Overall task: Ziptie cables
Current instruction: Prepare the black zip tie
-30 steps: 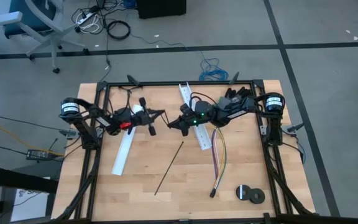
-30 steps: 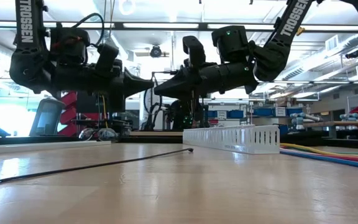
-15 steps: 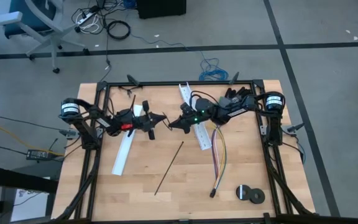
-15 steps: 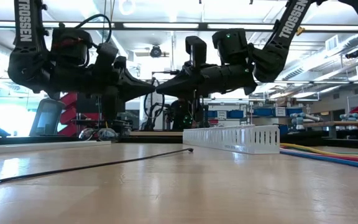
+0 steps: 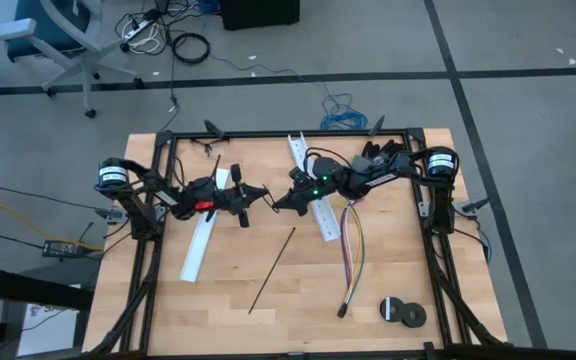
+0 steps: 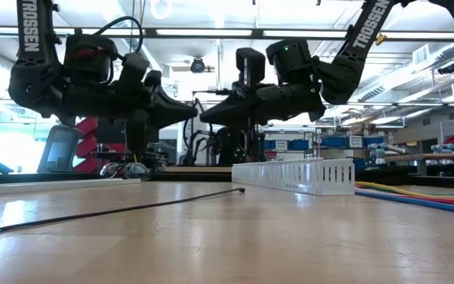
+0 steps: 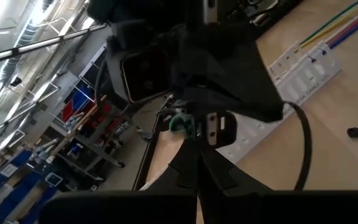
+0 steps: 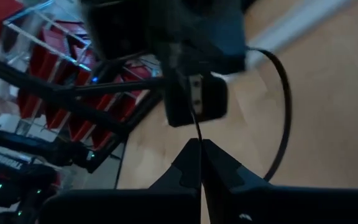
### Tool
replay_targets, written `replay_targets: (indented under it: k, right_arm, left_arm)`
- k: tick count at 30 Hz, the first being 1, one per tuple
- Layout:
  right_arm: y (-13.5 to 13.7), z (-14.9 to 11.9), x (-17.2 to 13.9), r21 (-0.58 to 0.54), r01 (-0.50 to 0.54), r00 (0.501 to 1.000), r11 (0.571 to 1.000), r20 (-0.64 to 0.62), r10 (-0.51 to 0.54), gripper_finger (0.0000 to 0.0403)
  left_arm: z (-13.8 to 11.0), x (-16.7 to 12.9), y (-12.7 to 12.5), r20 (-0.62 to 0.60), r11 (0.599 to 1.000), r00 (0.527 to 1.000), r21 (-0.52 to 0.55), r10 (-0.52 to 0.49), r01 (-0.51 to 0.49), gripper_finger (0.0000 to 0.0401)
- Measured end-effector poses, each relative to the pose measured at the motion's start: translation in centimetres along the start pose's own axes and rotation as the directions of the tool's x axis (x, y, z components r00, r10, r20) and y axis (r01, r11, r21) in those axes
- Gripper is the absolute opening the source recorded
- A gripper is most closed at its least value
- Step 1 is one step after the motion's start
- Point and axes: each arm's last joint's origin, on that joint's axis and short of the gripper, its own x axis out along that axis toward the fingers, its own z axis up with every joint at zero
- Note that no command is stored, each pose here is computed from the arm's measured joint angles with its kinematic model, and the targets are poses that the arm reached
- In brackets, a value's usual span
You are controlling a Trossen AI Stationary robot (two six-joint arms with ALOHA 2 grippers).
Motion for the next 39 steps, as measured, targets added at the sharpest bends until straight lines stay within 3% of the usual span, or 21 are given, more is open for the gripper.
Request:
replay_targets:
  k: [3,7,10,18,21,26,39]
  right_arm:
    - [-0.4,-0.1,-0.2,0.020,0.010,0.999,1.000,-0.037,-0.010,0.0000]
    - [0.0,0.2,-0.1,-0.008,-0.018,1.000,1.000,-0.021,0.018,0.0000]
    - [0.0,0.5,0.2,0.010,-0.029,0.996,1.000,-0.081,0.030,0.0000]
    - [-0.9,0.3,0.4,0.044,0.133,0.979,0.990,-0.163,-0.124,0.0000]
    - [-1.0,0.4,0.4,0.000,0.150,0.978,0.989,-0.143,-0.149,0.0000]
    - [-0.6,1.4,0.3,-0.039,0.093,0.994,0.995,-0.054,-0.095,0.0000]
    - [-0.8,1.1,0.1,-0.086,-0.012,0.984,0.996,-0.177,-0.003,0.0015]
  left_arm:
    - [-0.1,0.0,-0.1,-0.014,1.000,1.000,0.000,-0.001,0.001,0.0001]
    - [-0.2,0.6,-0.7,-0.053,0.996,0.995,-0.001,-0.086,0.086,0.0001]
    - [-0.3,1.1,-1.3,-0.124,0.992,0.984,0.019,-0.125,0.128,0.0000]
    - [0.2,1.8,-0.8,-0.102,0.994,0.991,0.045,-0.092,0.096,0.0000]
    - [0.3,1.8,-1.0,-0.097,0.993,0.990,0.043,-0.103,0.108,0.0000]
    - [0.5,1.8,-1.4,-0.109,0.991,0.986,0.041,-0.123,0.128,0.0000]
    - [0.1,1.6,-1.7,-0.145,0.988,0.980,0.039,-0.139,0.146,0.0000]
